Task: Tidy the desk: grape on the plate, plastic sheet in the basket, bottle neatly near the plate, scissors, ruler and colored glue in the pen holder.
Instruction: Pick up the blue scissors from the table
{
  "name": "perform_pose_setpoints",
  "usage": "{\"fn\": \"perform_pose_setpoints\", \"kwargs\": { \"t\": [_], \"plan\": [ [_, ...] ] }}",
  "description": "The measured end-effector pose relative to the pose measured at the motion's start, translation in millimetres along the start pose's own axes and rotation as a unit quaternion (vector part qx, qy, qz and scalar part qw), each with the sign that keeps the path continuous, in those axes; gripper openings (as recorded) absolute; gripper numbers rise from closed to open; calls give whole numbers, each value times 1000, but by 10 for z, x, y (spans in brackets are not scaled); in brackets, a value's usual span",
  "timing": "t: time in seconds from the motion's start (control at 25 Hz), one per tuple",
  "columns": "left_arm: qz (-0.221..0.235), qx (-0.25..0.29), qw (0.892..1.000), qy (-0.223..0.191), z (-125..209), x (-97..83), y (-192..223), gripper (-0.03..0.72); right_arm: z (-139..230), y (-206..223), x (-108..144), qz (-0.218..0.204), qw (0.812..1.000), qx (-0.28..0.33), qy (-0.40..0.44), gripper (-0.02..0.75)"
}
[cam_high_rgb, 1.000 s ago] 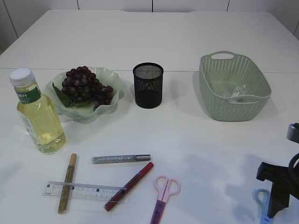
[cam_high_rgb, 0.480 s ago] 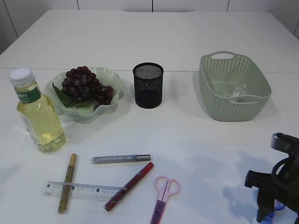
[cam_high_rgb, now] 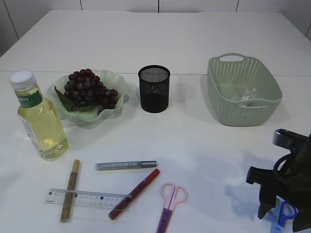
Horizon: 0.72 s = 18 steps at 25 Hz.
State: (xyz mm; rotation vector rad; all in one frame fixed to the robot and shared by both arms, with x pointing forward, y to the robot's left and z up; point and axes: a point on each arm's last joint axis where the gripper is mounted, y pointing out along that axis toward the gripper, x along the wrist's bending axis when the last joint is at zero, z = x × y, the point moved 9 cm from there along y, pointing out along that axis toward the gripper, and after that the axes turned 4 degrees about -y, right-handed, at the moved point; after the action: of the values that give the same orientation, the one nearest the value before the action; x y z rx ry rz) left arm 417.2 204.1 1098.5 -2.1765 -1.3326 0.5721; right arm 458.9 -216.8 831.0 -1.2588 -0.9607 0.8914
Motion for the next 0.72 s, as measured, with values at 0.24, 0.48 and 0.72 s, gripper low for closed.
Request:
{"fn": "perform_pose_setpoints", "kwargs": {
  "t": [0.24, 0.48, 0.72],
  "plan": [
    [0, 0, 1000, 0, 0, 0, 0, 457, 89, 65, -59, 21, 999, 35, 2, 492],
    [0, 0, 1000, 0, 0, 0, -1, 456, 92, 95, -59, 23, 999, 39, 4, 491],
    [0, 1, 1000, 0, 3, 0, -1, 456, 87, 99, -54, 22, 999, 38, 5, 491]
  ]
}}
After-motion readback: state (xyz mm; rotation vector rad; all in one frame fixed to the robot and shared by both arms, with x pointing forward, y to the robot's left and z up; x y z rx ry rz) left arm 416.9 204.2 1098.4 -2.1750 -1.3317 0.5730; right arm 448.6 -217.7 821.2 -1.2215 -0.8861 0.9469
